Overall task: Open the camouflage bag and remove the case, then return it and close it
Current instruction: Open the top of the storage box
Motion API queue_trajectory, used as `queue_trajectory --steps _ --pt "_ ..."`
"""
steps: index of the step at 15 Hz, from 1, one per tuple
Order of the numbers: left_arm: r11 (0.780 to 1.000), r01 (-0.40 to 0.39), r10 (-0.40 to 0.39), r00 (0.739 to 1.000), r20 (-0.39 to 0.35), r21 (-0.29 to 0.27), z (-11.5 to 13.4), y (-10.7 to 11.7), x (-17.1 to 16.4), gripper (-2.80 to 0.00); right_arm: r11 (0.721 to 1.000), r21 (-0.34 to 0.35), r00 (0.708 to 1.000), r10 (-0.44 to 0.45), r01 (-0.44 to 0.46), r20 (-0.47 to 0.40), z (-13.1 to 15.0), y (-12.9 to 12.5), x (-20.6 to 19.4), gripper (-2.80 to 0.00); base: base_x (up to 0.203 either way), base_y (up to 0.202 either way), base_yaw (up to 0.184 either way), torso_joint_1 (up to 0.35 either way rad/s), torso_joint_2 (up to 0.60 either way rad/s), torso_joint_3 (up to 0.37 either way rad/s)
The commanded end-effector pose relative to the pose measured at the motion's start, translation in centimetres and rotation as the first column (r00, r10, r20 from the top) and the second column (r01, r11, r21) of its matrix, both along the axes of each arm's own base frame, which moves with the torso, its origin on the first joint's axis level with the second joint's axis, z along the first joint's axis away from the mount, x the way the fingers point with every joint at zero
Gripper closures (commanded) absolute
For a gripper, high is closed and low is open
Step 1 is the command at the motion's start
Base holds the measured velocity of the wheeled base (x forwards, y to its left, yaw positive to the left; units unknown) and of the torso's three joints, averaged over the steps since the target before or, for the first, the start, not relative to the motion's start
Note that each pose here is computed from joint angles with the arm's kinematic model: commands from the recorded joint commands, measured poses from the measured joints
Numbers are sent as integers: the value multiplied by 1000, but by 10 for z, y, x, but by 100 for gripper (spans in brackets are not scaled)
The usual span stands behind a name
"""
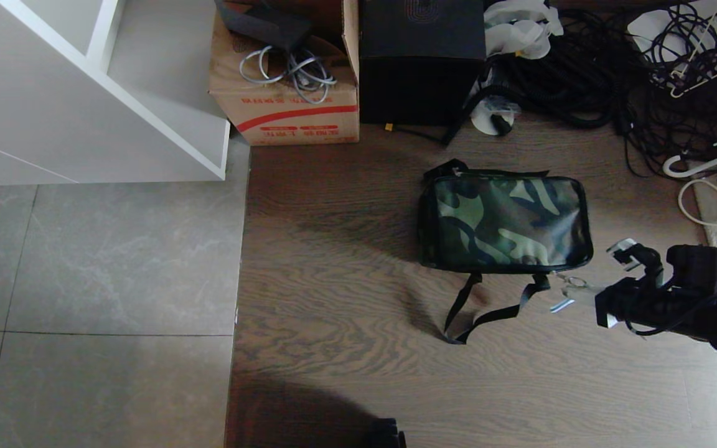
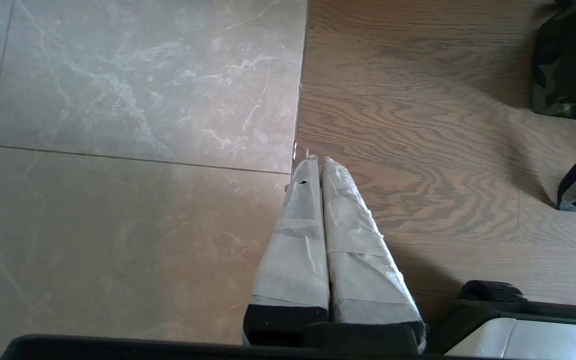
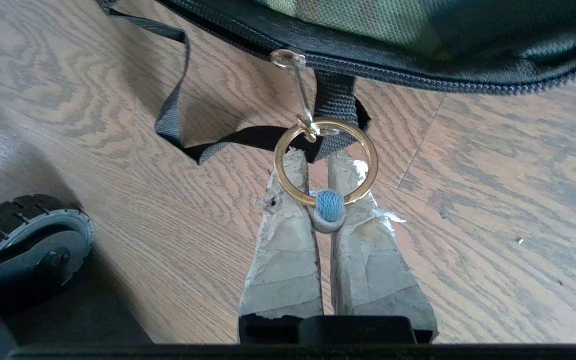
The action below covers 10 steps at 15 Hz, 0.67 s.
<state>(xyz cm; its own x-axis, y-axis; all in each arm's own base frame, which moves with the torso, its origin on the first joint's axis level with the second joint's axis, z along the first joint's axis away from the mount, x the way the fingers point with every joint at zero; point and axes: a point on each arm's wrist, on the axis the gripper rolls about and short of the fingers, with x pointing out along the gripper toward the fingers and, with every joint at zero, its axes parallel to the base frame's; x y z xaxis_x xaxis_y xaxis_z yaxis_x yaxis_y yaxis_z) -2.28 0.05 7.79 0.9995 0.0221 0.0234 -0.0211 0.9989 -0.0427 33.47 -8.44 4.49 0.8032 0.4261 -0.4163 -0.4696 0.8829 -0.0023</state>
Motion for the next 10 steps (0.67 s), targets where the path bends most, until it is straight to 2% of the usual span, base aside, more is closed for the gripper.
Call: queue_trajectory --steps 1,10 --pt "1000 1 -1 1000 -8 -1 -2 0 1 0 1000 -6 1000 -6 6 12 1 -4 0 0 0 0 0 0 0 0" --pt "1000 1 -1 1000 -8 -1 -2 0 1 0 1000 14 1000 -13 13 12 0 -21 11 0 0 0 0 0 0 0"
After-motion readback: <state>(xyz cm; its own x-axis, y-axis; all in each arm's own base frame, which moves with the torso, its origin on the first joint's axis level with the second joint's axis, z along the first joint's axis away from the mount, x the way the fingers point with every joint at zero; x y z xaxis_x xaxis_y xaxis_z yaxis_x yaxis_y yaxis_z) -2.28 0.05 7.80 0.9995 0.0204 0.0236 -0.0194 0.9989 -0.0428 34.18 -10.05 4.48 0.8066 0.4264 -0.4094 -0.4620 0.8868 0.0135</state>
